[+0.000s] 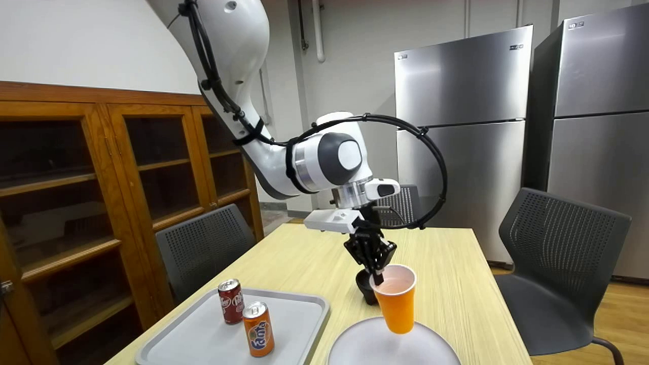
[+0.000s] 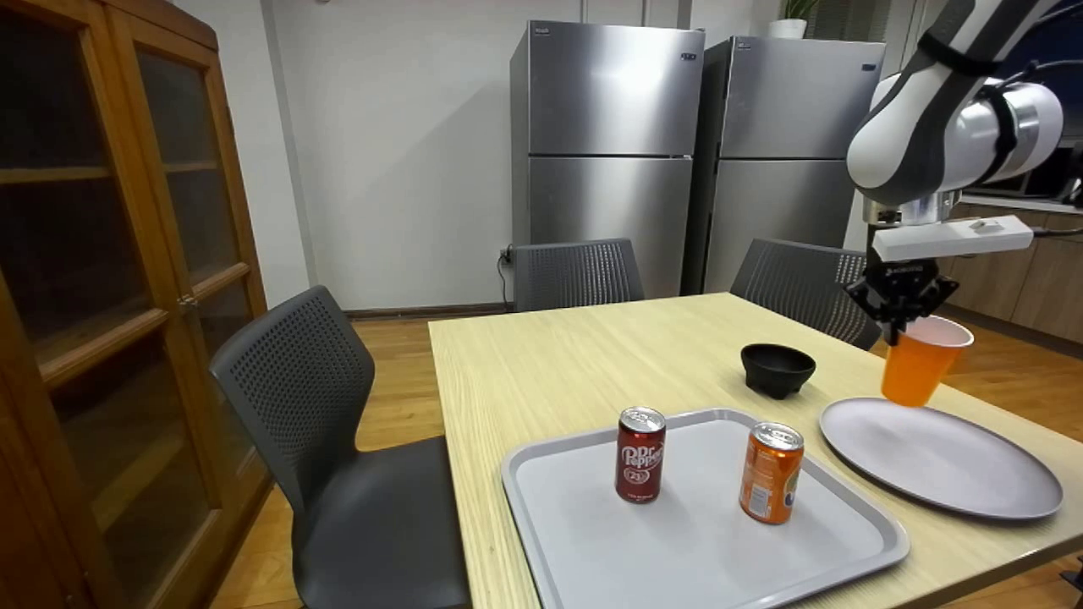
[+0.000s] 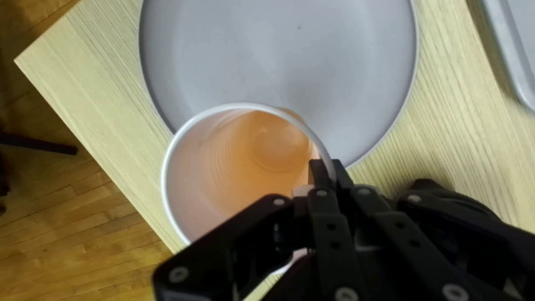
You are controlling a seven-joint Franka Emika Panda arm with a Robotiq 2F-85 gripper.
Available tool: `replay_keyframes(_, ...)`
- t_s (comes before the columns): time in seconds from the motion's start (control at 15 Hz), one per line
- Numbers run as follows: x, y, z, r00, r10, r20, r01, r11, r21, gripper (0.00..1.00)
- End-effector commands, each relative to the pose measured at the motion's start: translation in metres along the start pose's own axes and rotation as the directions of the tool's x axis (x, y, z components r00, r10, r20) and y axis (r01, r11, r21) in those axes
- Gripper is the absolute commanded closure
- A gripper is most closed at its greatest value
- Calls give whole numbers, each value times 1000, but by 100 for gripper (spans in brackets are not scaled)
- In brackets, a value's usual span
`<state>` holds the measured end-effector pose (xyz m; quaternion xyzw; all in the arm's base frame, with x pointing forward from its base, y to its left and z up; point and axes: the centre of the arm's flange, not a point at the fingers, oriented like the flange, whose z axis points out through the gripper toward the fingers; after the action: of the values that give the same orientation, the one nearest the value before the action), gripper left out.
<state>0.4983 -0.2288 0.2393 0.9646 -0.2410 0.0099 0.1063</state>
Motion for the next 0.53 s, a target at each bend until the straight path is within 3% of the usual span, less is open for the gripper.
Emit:
replay_keyframes(0.0,32,11,-4,999,41,-11,-41,999,16,99)
replay_keyframes(0.47,87,29,6,986,165,-37,-164,986,26,99)
